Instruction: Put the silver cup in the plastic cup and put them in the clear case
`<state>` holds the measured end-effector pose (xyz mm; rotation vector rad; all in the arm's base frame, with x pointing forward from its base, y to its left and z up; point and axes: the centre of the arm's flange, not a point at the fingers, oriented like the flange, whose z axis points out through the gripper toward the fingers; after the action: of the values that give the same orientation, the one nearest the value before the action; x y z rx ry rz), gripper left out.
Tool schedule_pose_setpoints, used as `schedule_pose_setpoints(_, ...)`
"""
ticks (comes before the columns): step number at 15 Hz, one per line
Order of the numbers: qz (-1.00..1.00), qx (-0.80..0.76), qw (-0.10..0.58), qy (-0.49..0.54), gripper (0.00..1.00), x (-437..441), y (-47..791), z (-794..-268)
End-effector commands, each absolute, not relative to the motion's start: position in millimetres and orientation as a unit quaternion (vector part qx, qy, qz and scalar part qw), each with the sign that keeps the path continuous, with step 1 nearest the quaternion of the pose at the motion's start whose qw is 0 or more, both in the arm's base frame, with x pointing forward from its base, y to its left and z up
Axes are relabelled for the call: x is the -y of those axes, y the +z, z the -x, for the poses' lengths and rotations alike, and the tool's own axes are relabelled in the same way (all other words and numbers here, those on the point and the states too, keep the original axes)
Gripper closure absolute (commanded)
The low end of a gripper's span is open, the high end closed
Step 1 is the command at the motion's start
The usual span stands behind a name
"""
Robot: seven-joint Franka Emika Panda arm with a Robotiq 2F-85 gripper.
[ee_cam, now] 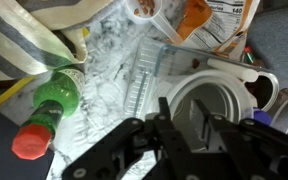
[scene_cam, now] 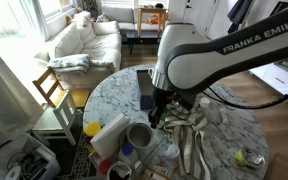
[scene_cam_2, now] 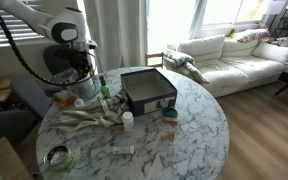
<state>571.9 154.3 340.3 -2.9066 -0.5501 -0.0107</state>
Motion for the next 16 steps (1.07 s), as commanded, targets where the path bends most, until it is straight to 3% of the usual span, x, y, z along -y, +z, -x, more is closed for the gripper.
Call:
schedule_pose_setpoints(1,0.98,0.181,0.083,-0.01,0.39,-156,337,-569)
schedule_pose_setpoints(6,0.981,0.174,0.079,-0.033,0.02,-145,371,-576)
schedule_pose_setpoints(16,0.981,0.131,0.138,-0.047,0.0,-91,483,-538)
